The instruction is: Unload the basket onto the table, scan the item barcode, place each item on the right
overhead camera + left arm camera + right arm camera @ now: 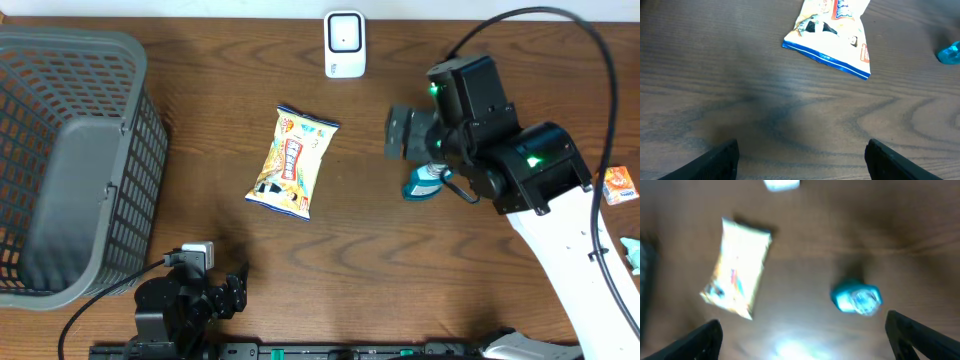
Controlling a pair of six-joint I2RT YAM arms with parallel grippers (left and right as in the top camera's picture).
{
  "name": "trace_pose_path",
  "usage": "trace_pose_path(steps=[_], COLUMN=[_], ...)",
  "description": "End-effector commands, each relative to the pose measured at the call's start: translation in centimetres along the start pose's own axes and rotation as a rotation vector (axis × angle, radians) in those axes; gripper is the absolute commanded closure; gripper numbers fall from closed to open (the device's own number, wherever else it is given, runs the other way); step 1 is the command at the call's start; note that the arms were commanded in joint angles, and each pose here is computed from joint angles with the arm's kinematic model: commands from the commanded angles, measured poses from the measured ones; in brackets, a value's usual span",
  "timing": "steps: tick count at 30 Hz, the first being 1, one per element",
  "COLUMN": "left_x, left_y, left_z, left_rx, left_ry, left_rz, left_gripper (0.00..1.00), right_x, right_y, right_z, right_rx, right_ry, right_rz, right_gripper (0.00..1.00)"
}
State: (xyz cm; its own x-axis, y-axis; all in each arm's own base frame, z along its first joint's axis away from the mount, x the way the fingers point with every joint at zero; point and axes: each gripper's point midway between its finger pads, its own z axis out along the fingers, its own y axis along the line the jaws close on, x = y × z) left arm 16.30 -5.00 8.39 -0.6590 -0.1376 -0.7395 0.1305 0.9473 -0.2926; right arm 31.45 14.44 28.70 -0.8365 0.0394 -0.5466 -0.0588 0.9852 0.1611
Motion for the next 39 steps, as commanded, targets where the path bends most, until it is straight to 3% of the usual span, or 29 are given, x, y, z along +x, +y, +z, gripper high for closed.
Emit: trace_pose_path(steps=[1, 6, 16, 27, 39], left_x=[0.2, 0.2, 0.2, 0.2, 0.2], left_y=[-0.2, -0.2, -0.2, -0.2, -0.2], left_z=[-0.1, -0.1, -0.1, -0.1, -0.1], left_rx=[0.010, 0.010, 0.010, 0.010, 0.010], left_ry=[0.006, 0.006, 0.006, 0.006, 0.006], left_rz=[-0.008, -0.008, -0.008, -0.008, -0.008], left_gripper=[0.20, 0.20, 0.20, 0.19, 0.20], right_x=[0.1, -0.2, -0.5, 0.1, 3.2], right_y=[-1.1, -1.6, -1.3, -3.3, -1.8], right_z=[0.0, 0.0, 2.8, 10.1, 4.7], right_rx=[0.034, 0.068, 0.068, 0.046, -0.255], right_ry=[0.017, 0.008, 0.065, 0.244, 0.258], right_rz=[-0.287, -0.358, -0.841, -0.995, -1.092], right_gripper=[0.01, 0.01, 0.01, 0.03, 0.05])
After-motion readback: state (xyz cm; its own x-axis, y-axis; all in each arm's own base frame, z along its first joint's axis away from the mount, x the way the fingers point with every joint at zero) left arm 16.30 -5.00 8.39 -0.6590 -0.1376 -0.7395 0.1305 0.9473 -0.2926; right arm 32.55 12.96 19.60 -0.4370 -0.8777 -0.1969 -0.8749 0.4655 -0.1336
